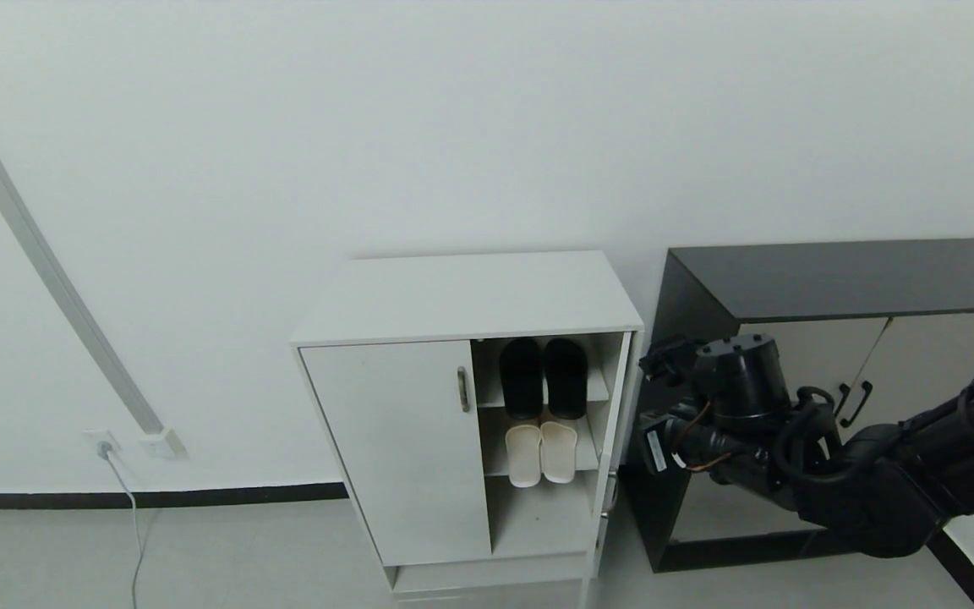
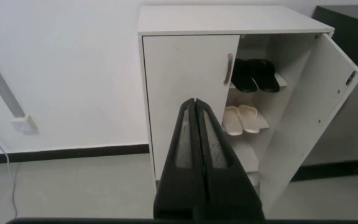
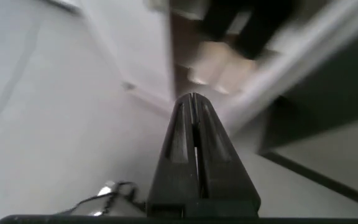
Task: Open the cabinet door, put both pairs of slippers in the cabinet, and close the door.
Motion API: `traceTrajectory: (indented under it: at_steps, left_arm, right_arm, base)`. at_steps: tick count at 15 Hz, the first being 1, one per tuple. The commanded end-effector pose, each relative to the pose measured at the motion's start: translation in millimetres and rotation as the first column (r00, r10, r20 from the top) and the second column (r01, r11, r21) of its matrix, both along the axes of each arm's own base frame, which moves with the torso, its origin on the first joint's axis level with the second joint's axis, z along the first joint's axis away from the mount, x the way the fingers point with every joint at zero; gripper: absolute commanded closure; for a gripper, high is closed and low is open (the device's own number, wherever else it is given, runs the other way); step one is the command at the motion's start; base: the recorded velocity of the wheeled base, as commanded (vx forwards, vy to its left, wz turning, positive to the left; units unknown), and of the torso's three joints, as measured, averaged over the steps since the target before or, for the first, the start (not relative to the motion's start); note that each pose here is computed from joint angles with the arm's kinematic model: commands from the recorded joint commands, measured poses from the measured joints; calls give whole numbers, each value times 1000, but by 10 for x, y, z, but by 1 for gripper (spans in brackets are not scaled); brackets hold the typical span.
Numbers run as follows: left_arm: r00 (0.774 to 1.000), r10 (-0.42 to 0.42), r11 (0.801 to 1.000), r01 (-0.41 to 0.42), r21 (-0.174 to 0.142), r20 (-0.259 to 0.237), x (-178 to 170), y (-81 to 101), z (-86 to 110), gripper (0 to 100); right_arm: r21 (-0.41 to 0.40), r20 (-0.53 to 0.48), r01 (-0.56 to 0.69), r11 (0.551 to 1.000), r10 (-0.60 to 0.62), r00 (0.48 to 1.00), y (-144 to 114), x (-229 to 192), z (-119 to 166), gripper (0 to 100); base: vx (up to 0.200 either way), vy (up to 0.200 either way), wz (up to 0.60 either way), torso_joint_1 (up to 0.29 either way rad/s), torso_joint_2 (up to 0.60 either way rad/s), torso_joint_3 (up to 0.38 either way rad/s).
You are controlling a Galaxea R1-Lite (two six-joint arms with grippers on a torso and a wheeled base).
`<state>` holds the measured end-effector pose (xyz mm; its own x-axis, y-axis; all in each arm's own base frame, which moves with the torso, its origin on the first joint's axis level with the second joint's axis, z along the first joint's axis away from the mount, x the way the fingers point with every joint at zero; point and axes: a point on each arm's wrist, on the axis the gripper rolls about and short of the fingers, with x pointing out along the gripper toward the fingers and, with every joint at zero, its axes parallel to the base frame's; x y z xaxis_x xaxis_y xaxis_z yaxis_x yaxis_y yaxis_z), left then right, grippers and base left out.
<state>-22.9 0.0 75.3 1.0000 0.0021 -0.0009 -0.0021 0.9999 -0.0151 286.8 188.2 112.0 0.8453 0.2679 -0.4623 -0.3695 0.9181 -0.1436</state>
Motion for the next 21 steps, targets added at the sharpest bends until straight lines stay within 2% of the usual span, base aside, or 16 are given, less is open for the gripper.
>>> traceTrajectory:
  at_steps: [1,5,10,11,12,15,17,21]
  left_arm:
    - [1000,1,1000,-1,0,-1,1,0,0,100]
    - [1000,1,1000,-1,-2,-1,1,0,0,100]
    - [1000,2,1000,-2,-2,-1,1,0,0,100]
    - [1000,1,1000,-1,-2,-1,1,0,0,100]
    - [1000,1,1000,-1,-2,-1,1,0,0,100]
    - [1000,1,1000,-1,-2,-1,1,0,0,100]
    - [1000,2,1000,-2,-2,-1,1,0,0,100]
    - [1000,1,1000,-1,1,1,-1,0,5,100]
  right_arm:
    - [-32,-42,3,999,-4,999,8,27,-176,100]
    - [-55,-99,-10,998,4,995,142,171,-504,100]
    - [101,-34,-4,995,7,999,366,359,-612,100]
    - [187,-12,-36,982,39,999,397,372,-567,100]
    - [223,-2,-50,974,52,999,407,368,-550,100]
    - [241,6,-55,969,55,998,372,316,-570,100]
    - [286,67,-106,952,91,994,348,231,-585,100]
    - [312,102,-151,938,125,987,252,24,-676,100]
  base:
    - [0,0,0,0,0,0]
    - [0,0,0,0,0,0]
    - [0,0,0,0,0,0]
    - [0,0,0,0,0,0]
    - [0,0,0,0,0,0]
    - [0,0,0,0,0,0]
    - [0,0,0,0,0,0]
    - [0,0,0,0,0,0]
